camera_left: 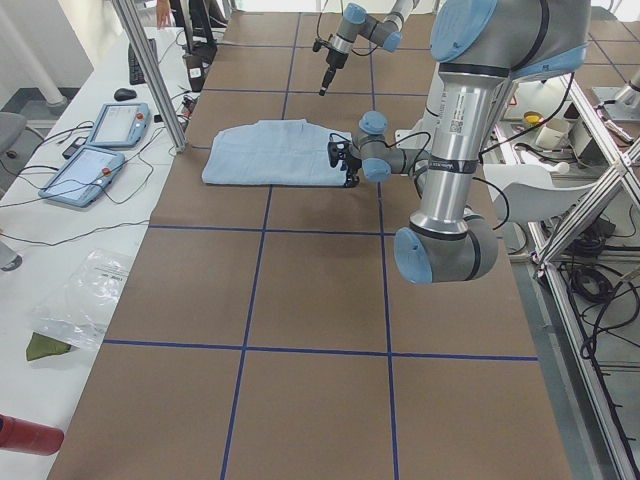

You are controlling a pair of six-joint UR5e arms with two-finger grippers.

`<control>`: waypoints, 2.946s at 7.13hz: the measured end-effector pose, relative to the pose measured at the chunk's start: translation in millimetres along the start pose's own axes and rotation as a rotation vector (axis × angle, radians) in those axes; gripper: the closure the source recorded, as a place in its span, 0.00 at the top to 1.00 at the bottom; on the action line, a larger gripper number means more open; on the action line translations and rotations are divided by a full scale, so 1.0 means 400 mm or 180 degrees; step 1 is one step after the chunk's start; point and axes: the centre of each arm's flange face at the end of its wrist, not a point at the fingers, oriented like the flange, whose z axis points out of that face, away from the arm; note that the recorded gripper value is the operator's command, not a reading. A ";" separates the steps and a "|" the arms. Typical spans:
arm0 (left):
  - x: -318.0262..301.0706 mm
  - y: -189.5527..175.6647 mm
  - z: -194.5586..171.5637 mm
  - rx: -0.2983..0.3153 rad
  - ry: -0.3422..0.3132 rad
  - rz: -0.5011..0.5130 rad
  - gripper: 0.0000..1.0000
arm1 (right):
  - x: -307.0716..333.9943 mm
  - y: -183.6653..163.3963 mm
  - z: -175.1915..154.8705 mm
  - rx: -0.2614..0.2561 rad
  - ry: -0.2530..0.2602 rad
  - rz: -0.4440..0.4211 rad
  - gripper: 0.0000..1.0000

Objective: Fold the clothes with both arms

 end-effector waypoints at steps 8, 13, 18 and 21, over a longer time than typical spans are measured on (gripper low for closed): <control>0.025 0.015 0.025 -0.0028 0.0003 0.0005 0.00 | -0.004 0.027 0.009 0.0010 0.0010 -0.0028 0.98; 0.034 0.015 0.011 -0.0028 0.0041 0.0002 0.00 | -0.212 0.206 0.055 -0.0080 0.0407 0.1127 0.86; 0.040 0.011 0.003 0.0033 0.0070 -0.0004 0.00 | -0.371 0.354 0.199 0.0068 0.0881 0.1746 0.82; 0.041 0.011 0.002 0.0035 0.0073 -0.0004 0.00 | -0.367 0.391 0.225 0.0073 0.0962 0.1845 0.81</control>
